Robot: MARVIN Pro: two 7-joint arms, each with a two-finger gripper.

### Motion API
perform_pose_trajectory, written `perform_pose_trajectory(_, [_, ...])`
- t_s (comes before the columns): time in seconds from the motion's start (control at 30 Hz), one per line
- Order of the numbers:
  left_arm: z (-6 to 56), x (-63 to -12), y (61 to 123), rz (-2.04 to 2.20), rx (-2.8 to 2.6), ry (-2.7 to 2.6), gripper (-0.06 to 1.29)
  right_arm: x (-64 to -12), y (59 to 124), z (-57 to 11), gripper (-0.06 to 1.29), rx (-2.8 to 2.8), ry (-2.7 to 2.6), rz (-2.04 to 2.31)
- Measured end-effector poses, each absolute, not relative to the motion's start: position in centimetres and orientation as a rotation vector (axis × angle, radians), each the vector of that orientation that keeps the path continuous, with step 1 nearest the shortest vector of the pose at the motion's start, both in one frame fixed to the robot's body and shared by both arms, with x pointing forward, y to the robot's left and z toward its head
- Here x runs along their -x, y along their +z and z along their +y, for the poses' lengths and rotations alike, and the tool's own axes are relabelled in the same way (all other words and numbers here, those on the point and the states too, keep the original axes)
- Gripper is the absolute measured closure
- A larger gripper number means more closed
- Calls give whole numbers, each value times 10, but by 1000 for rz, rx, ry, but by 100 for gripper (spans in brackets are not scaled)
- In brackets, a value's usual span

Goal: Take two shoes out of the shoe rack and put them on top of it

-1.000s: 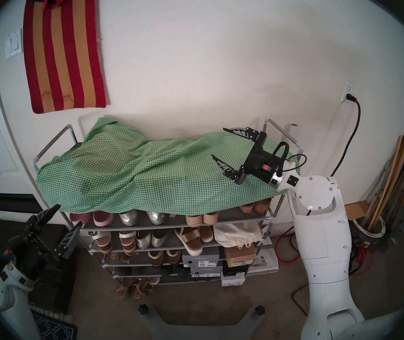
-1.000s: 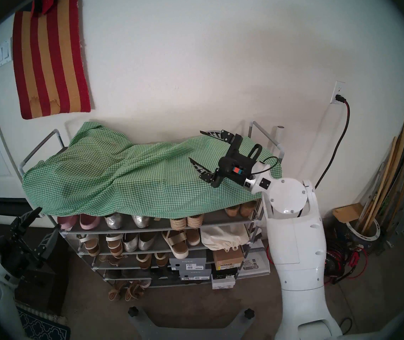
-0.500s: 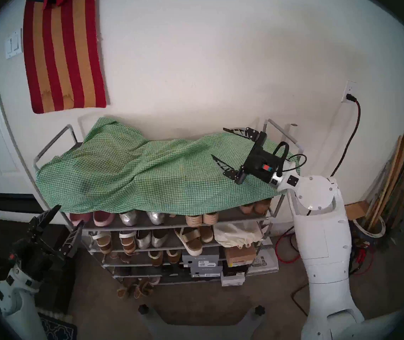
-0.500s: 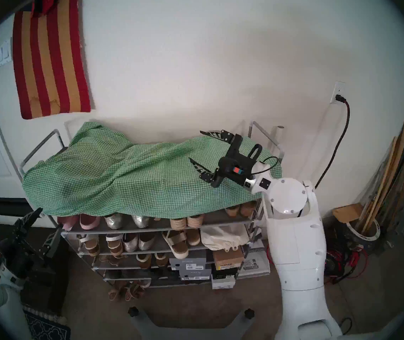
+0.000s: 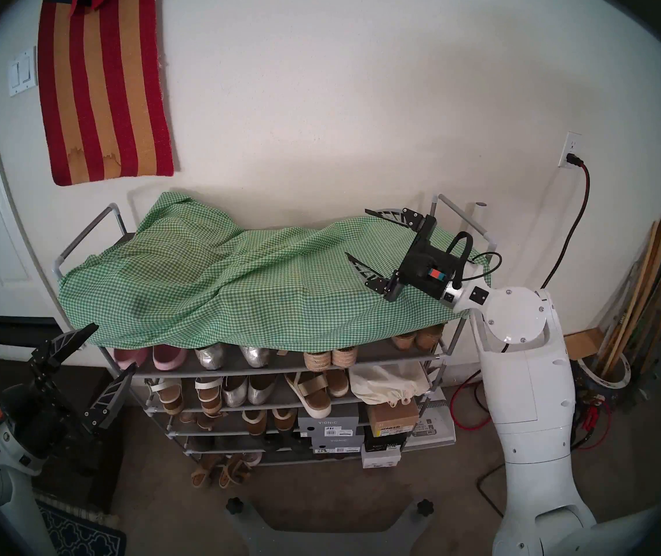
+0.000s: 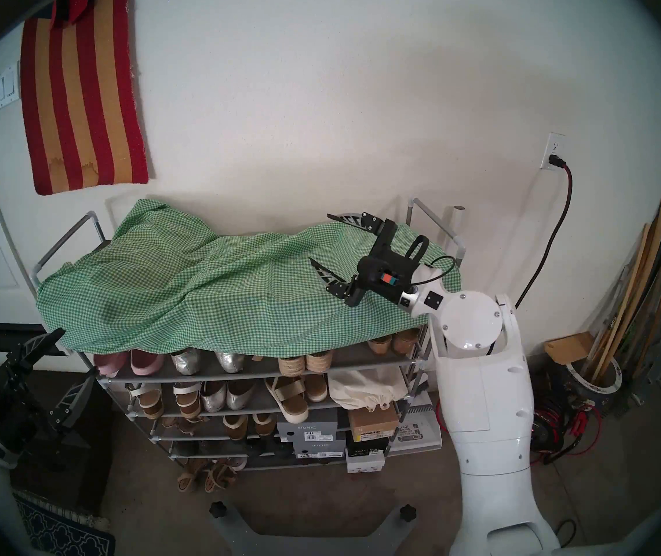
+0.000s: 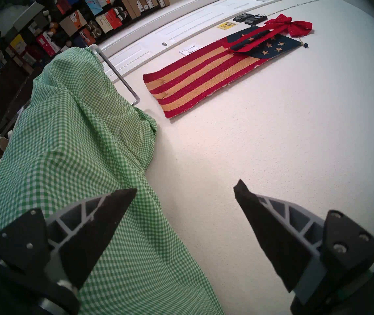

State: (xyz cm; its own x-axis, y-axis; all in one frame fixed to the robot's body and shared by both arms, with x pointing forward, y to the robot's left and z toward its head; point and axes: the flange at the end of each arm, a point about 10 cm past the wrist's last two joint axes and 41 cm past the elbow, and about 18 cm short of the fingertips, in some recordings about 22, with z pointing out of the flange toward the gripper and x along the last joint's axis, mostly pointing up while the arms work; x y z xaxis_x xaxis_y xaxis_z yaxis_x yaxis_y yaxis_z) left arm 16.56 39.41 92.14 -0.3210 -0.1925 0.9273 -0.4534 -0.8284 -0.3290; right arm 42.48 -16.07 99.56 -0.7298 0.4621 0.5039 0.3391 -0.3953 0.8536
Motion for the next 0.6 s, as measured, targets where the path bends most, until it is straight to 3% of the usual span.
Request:
perform_pose_trajectory(0.17, [378,-162,920,-1034,-1758,2118,-3,-425,996,-161,-1,-1119,2300,1679])
perform_pose_trajectory(0.6, [337,-156,835,-1457,-1901,1593,-3,-425,996,-161,-1,-1119,2301,1679])
